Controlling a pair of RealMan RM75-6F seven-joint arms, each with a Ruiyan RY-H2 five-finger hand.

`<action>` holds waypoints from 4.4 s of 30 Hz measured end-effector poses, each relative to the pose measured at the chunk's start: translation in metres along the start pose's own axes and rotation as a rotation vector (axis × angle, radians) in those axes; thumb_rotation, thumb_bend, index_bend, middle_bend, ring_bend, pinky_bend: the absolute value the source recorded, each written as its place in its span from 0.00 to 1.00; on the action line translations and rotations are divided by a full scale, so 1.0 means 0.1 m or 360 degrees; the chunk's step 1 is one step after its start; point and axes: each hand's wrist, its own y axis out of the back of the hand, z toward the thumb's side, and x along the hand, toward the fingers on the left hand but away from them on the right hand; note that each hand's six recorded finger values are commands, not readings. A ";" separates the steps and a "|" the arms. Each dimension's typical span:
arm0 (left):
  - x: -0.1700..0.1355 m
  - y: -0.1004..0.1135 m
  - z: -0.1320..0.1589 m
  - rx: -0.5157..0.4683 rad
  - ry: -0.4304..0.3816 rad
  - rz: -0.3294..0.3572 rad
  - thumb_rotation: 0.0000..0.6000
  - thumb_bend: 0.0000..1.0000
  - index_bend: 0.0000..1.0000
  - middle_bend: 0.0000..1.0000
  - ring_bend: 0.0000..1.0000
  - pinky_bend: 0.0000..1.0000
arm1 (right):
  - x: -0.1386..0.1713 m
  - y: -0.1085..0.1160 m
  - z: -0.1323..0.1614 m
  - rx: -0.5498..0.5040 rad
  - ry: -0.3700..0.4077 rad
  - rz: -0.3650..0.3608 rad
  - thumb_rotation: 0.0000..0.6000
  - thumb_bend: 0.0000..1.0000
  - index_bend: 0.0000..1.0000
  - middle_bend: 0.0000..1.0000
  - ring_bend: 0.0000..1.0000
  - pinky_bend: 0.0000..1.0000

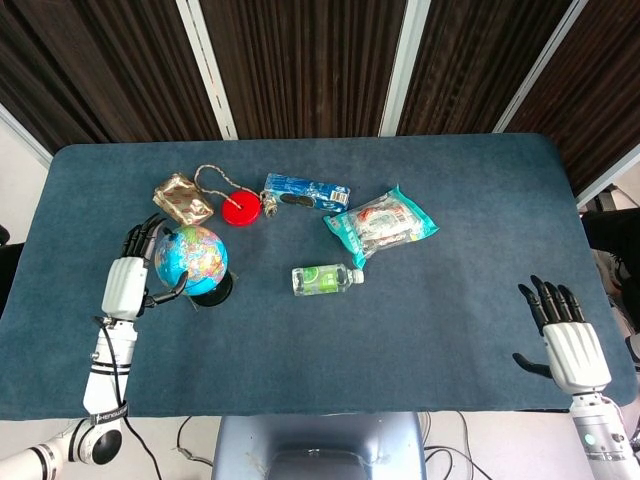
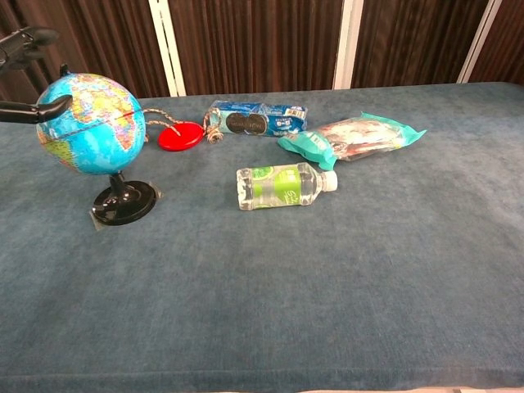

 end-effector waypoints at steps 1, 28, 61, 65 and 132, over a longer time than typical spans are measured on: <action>0.00 0.00 0.00 0.0002 -0.0002 0.0000 0.79 0.33 0.00 0.00 0.00 0.03 | 0.00 0.00 0.00 0.0000 0.0000 0.0000 1.00 0.15 0.00 0.00 0.00 0.00; -0.02 0.00 -0.11 0.0019 0.0060 -0.0014 0.80 0.33 0.00 0.00 0.00 0.03 | 0.02 0.01 0.00 0.0002 0.0001 -0.0003 1.00 0.15 0.00 0.00 0.00 0.00; -0.04 0.08 -0.46 0.0038 0.0210 -0.0004 0.80 0.33 0.00 0.00 0.00 0.04 | 0.03 0.00 0.01 0.0009 0.0000 -0.0005 1.00 0.15 0.00 0.00 0.00 0.00; -0.03 0.10 -0.50 0.0041 0.0227 -0.0001 0.81 0.33 0.00 0.00 0.00 0.04 | 0.03 0.01 0.01 0.0009 -0.0001 -0.0007 1.00 0.15 0.00 0.00 0.00 0.00; 0.01 -0.10 0.00 -0.0084 0.0024 -0.0029 0.86 0.32 0.00 0.00 0.00 0.06 | 0.06 0.02 0.01 -0.0013 0.0030 0.0024 1.00 0.15 0.00 0.00 0.00 0.00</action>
